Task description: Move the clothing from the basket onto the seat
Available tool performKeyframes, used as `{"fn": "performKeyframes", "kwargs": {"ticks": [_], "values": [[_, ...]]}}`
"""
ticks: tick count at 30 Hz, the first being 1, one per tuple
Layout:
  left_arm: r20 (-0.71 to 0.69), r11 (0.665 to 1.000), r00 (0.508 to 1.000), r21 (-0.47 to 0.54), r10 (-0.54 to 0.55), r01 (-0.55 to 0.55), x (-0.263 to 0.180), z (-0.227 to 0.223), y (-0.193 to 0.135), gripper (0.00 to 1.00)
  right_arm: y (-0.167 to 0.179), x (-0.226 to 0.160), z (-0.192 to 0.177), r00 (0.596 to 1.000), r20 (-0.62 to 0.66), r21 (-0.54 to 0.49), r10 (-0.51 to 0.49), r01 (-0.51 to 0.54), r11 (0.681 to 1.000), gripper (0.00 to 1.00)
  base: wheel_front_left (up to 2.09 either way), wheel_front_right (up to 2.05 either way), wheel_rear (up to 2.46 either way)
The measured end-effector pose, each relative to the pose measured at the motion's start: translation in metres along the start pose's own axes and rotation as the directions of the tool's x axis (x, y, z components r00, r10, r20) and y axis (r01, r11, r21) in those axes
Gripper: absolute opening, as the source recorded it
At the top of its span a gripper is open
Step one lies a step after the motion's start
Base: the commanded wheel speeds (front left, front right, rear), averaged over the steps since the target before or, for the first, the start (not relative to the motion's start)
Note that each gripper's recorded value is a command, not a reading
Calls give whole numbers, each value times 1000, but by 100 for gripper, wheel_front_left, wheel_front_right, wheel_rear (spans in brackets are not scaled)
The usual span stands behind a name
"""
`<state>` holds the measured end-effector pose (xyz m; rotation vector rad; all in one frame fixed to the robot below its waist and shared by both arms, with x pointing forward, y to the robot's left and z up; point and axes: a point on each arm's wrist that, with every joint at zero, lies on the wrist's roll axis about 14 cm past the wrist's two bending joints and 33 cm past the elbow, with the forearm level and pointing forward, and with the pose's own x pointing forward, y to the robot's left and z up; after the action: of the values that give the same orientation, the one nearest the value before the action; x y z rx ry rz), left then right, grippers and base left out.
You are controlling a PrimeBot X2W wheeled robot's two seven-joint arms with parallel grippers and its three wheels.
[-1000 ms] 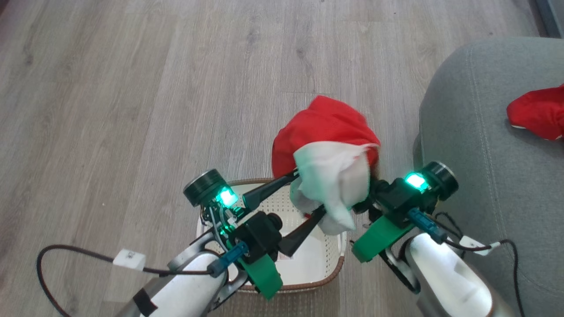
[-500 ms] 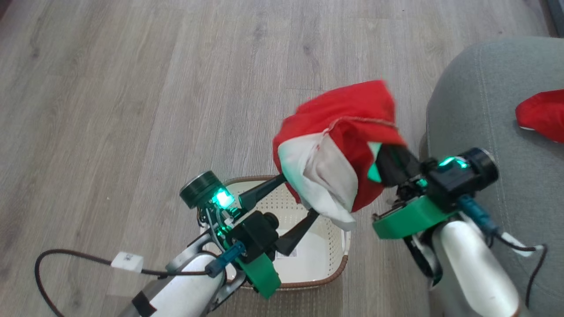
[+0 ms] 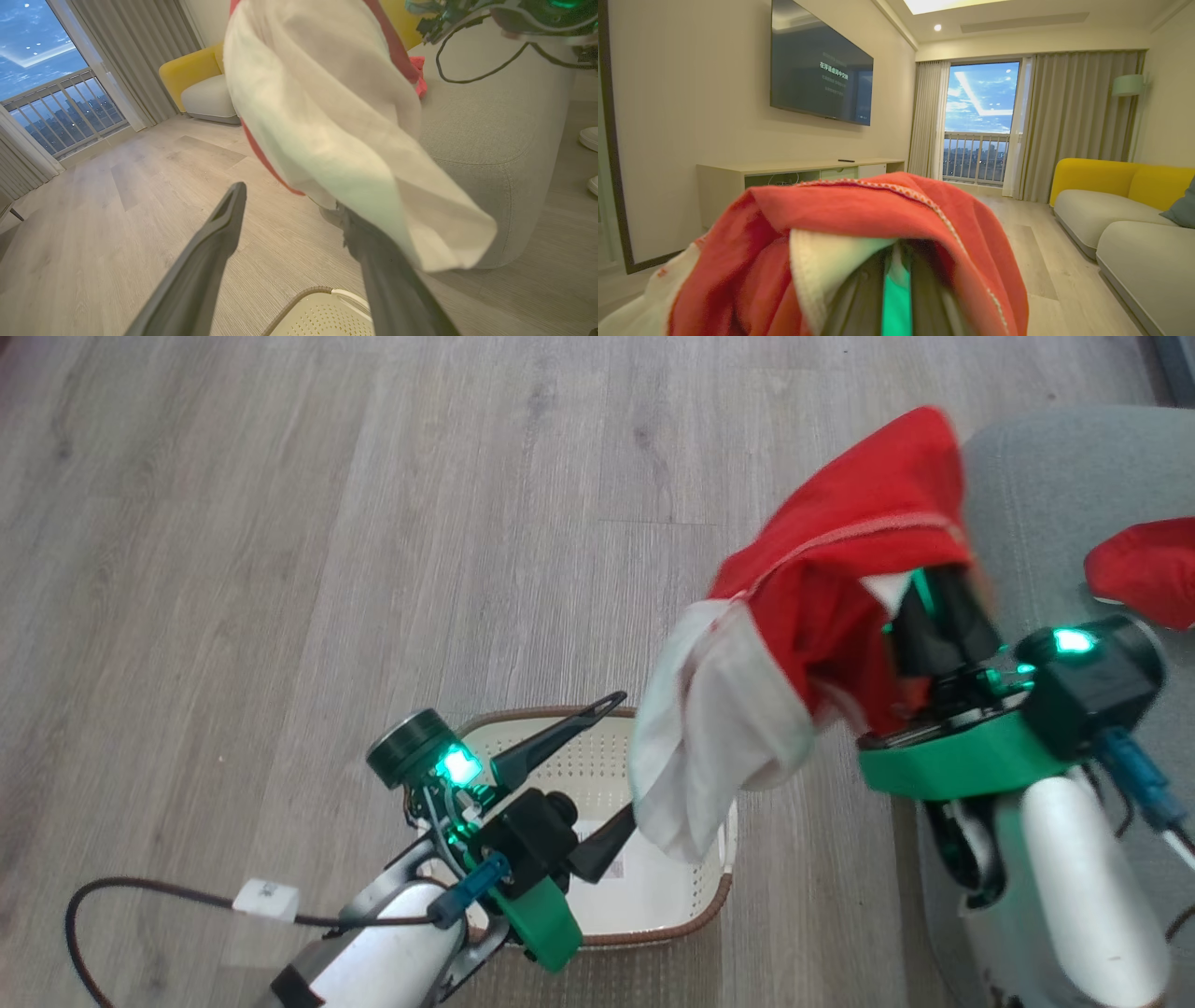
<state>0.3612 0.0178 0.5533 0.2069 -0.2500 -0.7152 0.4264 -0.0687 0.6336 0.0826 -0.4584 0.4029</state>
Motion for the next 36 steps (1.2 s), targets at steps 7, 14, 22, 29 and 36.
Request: {"fn": "performKeyframes", "kwargs": {"ticks": [7, 14, 22, 29, 36], "values": [[-11, 1000, 1000, 1, -3, 3, -1, -4, -2, 100, -22, -3, 14, 997, 40, -25, -64, 65, 998, 0, 0, 0, 0], [-23, 1000, 1000, -3, -1, 1, -3, -8, -3, 100, -47, -20, 13, 990, 23, -56, -142, 143, 988, 0, 0, 0, 0], [-59, 999, 998, -46, 2, -4, -9, -21, -10, 100, -84, -50, 2, 964, -32, -98, -265, 261, 960, 0, 0, 0, 0], [-79, 996, 997, -89, -7, 0, -9, -29, -18, 100, -112, -83, -10, 925, -92, -133, -369, 355, 925, 0, 0, 0, 0], [-113, 985, 994, -171, -4, -15, -15, -41, -29, 100, -129, -113, -20, 885, -144, -154, -444, 423, 893, 0, 0, 0, 0]]}}
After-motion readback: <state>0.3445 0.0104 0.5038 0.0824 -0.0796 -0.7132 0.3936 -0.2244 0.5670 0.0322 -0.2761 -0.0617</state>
